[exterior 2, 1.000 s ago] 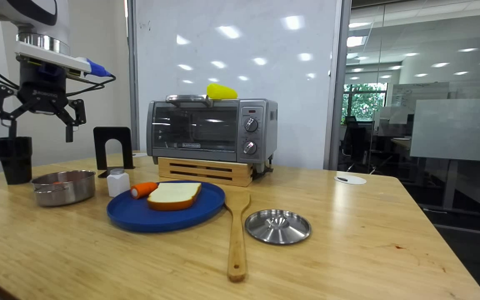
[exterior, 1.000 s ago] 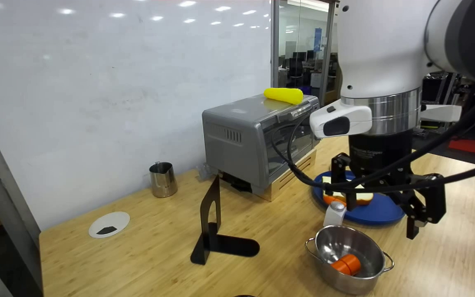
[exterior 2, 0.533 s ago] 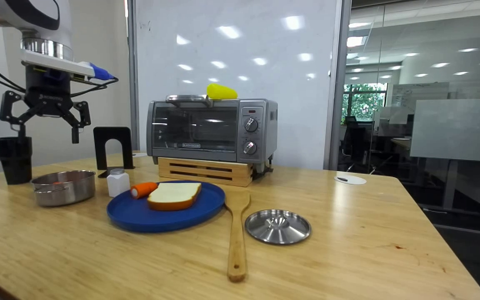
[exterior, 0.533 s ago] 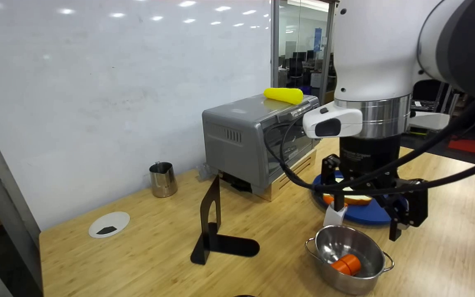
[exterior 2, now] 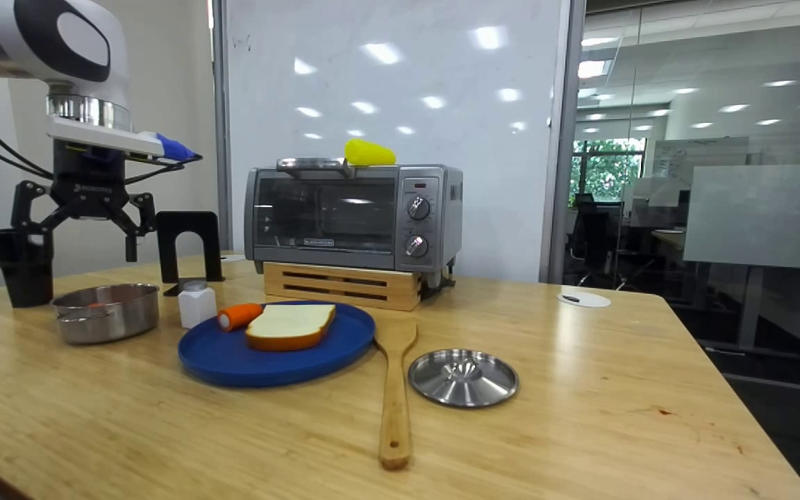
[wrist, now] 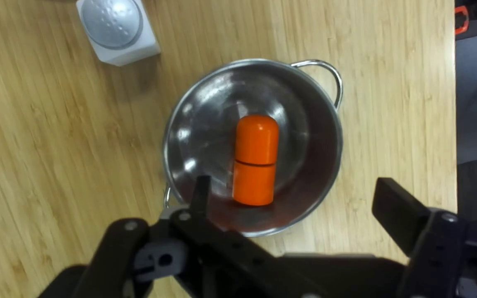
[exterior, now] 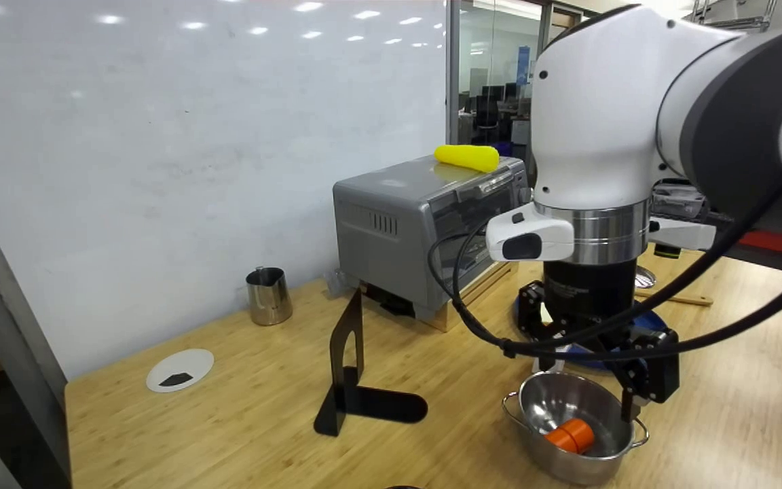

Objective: Pick up the lid from the pot and put it on the table, then pick up the orange object from the pot and put it on the table, then pick up the lid and put it back on the pot

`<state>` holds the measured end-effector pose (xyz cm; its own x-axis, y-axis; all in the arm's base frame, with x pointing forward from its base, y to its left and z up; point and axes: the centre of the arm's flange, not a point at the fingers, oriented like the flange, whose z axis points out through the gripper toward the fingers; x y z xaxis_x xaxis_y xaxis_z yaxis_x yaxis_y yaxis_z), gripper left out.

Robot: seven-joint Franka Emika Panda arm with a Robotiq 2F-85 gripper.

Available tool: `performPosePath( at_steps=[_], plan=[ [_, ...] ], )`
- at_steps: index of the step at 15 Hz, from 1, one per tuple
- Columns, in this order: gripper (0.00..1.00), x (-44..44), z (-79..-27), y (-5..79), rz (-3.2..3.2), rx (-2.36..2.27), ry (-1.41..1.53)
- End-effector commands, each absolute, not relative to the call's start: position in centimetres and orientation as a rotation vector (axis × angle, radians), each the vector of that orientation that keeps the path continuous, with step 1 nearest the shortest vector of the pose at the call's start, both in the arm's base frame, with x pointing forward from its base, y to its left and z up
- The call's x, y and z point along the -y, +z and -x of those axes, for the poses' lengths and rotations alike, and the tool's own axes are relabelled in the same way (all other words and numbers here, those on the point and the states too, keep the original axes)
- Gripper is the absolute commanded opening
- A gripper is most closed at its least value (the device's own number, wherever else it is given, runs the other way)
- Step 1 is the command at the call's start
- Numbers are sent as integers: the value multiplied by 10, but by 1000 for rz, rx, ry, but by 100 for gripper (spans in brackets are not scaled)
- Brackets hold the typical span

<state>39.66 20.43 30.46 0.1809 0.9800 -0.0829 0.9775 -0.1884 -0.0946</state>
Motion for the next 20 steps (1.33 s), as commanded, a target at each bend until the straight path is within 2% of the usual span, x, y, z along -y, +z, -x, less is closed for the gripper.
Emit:
performPosePath(
  at_steps=[1, 2, 4, 6, 8, 11, 14, 20],
  plan=[
    [89, -202, -402, 290, 2416, 1987, 194],
    [76, -202, -402, 287, 2416, 1986, 197],
    [76, -202, -402, 284, 2419, 1984, 194],
    [69, -201, -403, 282, 2420, 1980, 191],
    [74, -201, -404, 278, 2422, 1976, 194],
    [75, -200, -407, 271, 2425, 1974, 207],
    [72, -199, -409, 262, 2431, 1978, 231],
    [72, -200, -412, 245, 2427, 1999, 279]
  ],
)
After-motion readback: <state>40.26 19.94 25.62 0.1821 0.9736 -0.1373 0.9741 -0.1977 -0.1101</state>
